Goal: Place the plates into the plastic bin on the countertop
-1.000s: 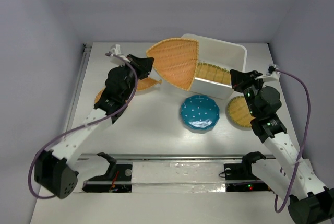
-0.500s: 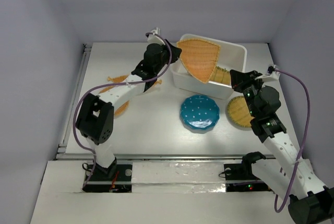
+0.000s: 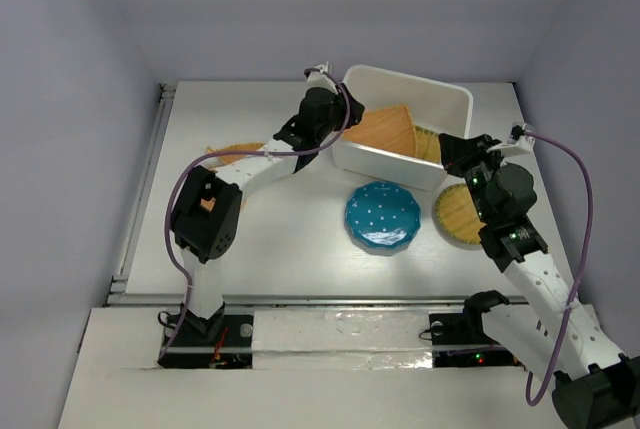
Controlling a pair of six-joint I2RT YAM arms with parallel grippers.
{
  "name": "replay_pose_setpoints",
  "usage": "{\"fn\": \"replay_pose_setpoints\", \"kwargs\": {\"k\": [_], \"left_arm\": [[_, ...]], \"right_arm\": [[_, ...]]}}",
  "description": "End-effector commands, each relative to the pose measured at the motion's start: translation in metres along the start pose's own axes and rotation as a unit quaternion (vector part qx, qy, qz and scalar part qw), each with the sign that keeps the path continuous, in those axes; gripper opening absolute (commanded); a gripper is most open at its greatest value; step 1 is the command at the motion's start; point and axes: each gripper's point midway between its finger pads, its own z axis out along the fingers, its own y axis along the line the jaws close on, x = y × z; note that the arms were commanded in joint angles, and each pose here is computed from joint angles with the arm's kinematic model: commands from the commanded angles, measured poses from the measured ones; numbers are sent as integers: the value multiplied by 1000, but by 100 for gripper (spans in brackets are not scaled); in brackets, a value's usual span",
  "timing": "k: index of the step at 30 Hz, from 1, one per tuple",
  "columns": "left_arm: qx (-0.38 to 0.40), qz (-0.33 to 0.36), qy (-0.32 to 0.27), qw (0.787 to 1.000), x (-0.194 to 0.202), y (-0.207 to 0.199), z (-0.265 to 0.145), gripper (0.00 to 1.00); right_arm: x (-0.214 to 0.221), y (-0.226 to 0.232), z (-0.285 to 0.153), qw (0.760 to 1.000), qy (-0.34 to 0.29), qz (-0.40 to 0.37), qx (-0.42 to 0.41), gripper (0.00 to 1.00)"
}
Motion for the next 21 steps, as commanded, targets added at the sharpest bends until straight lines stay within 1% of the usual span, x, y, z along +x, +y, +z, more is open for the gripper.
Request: {"fn": "replay_pose_setpoints", "kwargs": {"k": [1,2,5,6,8,9,10,11,12,13,14,15,16,17,18,19,20,21], "left_arm": [[14,37,-32,999,-24,-23,-4,37],[13,38,-33,999,-25,-23,-5,39],[12,45,-45,998,-33,-24,-16,40],[18,44,-61,997,-46,-31,-28,40],[12,46,-79,996,-53,-27,-41,40],[20,45,-99,994,-70,-36,-58,40],[11,46,-103,994,-67,-29,-66,40],[12,44,-110,993,-70,-28,-75,40],[25,40,-132,990,-87,-38,-97,40],[18,40,-129,991,-77,-26,-106,40],[21,36,-133,990,-78,-26,-116,39],[35,32,-151,987,-90,-33,-138,39],[30,32,-139,989,-76,-22,-146,39],[31,32,-138,989,-75,-20,-156,38],[49,28,-151,987,-83,-29,-178,37],[42,31,-135,990,-68,-18,-186,36],[43,32,-131,990,-64,-15,-194,35],[55,31,-145,987,-74,-20,-215,34]], "right_arm": [[-11,6,1,1000,-16,-7,-11,20],[-11,6,1,1000,-16,-7,-11,20],[-10,6,2,1000,-15,-9,-12,20],[-10,6,2,1000,-15,-10,-13,20],[-8,8,2,1000,-10,-12,-18,19],[-7,10,4,1000,-6,-19,-23,17],[-2,13,5,999,5,-22,-35,11],[-1,16,6,999,9,-25,-40,7],[2,17,7,998,15,-27,-46,2],[7,21,9,998,26,-27,-58,0],[10,24,9,997,32,-28,-66,0],[10,26,10,996,33,-26,-73,0],[19,36,11,994,51,-25,-97,0],[25,39,10,992,62,-23,-104,0],[28,45,11,991,66,-21,-115,0],[33,50,11,990,72,-19,-121,0],[47,64,12,986,92,-16,-136,0],[56,73,12,984,101,-14,-145,0]]}}
